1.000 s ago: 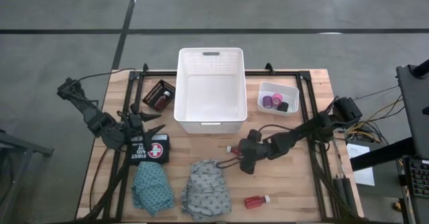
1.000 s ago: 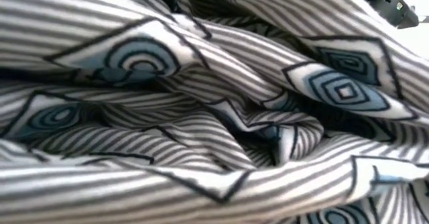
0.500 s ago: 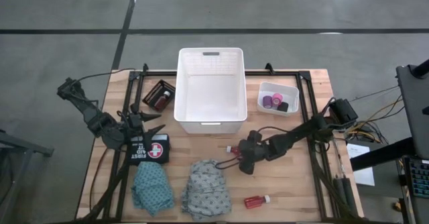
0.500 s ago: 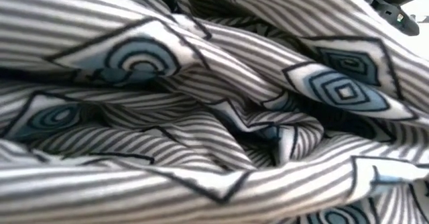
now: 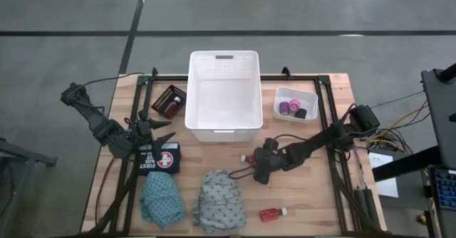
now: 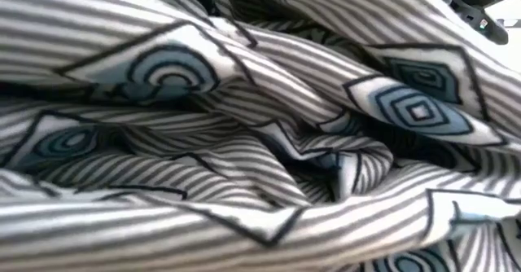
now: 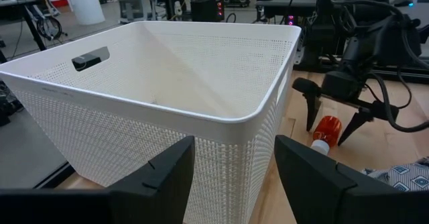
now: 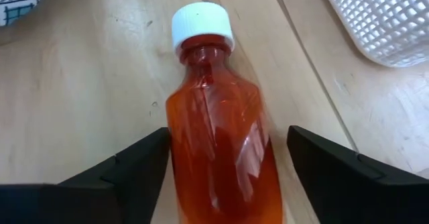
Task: Pick & Place Medicine items
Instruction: Put the top red medicine bottle into the black bin
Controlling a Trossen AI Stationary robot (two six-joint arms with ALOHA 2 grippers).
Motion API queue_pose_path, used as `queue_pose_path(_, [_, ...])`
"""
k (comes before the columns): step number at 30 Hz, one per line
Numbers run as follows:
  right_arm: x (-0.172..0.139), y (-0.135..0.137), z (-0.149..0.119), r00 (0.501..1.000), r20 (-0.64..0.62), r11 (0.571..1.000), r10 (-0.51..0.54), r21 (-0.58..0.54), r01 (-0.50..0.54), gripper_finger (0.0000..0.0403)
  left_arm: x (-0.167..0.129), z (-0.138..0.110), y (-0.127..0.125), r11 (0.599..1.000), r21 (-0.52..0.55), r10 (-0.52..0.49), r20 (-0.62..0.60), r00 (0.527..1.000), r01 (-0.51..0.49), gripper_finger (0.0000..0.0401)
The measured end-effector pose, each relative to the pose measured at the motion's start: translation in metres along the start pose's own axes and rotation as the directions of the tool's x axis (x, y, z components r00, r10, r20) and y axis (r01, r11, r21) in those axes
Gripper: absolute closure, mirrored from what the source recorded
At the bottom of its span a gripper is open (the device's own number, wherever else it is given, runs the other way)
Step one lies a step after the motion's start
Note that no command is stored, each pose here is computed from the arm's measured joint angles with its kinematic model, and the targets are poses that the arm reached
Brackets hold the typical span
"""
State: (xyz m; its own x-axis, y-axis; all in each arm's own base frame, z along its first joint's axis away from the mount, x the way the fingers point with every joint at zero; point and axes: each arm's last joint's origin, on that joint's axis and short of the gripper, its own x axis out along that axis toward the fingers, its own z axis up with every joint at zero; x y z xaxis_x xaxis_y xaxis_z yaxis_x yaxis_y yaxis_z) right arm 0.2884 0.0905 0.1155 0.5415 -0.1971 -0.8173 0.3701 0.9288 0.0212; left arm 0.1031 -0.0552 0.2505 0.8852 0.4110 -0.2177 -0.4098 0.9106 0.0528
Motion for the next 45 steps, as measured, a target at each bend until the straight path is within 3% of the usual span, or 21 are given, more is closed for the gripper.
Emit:
queue_pose_path(11, [0.0, 0.0, 0.0, 1.0, 0.001, 1.0, -0.002, 0.0, 0.002, 0.0209, 0.0, 0.0, 0.0, 1.0, 0.0, 0.0, 0.0, 1.0, 0.0, 0.0189])
queue_pose_path(20, [-0.017, 0.008, 0.022, 0.996, 0.07, 0.998, 0.047, 0.028, -0.049, 0.0201, 0.0, 0.0, 0.0, 1.0, 0.0, 0.0, 0.0, 1.0, 0.0, 0.0189])
queue_pose_path(26, [-0.045, 0.018, 0.054, 0.976, 0.179, 0.988, 0.127, 0.068, -0.141, 0.02, 0.0, 0.0, 0.0, 1.0, 0.0, 0.0, 0.0, 1.0, 0.0, 0.0189])
queue_pose_path(33, [-0.075, 0.037, 0.099, 0.94, 0.284, 0.982, 0.191, -0.068, -0.179, 0.02, 0.0, 0.0, 0.0, 1.0, 0.002, 0.001, -0.001, 1.0, -0.001, 0.0189])
queue_pose_path(40, [-0.092, 0.059, 0.143, 0.892, 0.39, 0.962, 0.229, -0.233, -0.145, 0.02, 0.0, -0.001, 0.0, 1.0, 0.012, 0.003, -0.006, 1.0, -0.003, 0.0189])
queue_pose_path(43, [-0.097, 0.066, 0.159, 0.874, 0.461, 0.976, 0.152, -0.211, -0.059, 0.02, 0.0, -0.002, 0.001, 1.0, 0.021, 0.005, -0.01, 1.0, -0.004, 0.0189])
queue_pose_path(45, [-0.097, 0.067, 0.167, 0.859, 0.51, 0.989, 0.042, -0.144, 0.037, 0.02, 0.0, -0.002, 0.001, 1.0, 0.021, 0.005, -0.01, 1.0, -0.005, 0.0189])
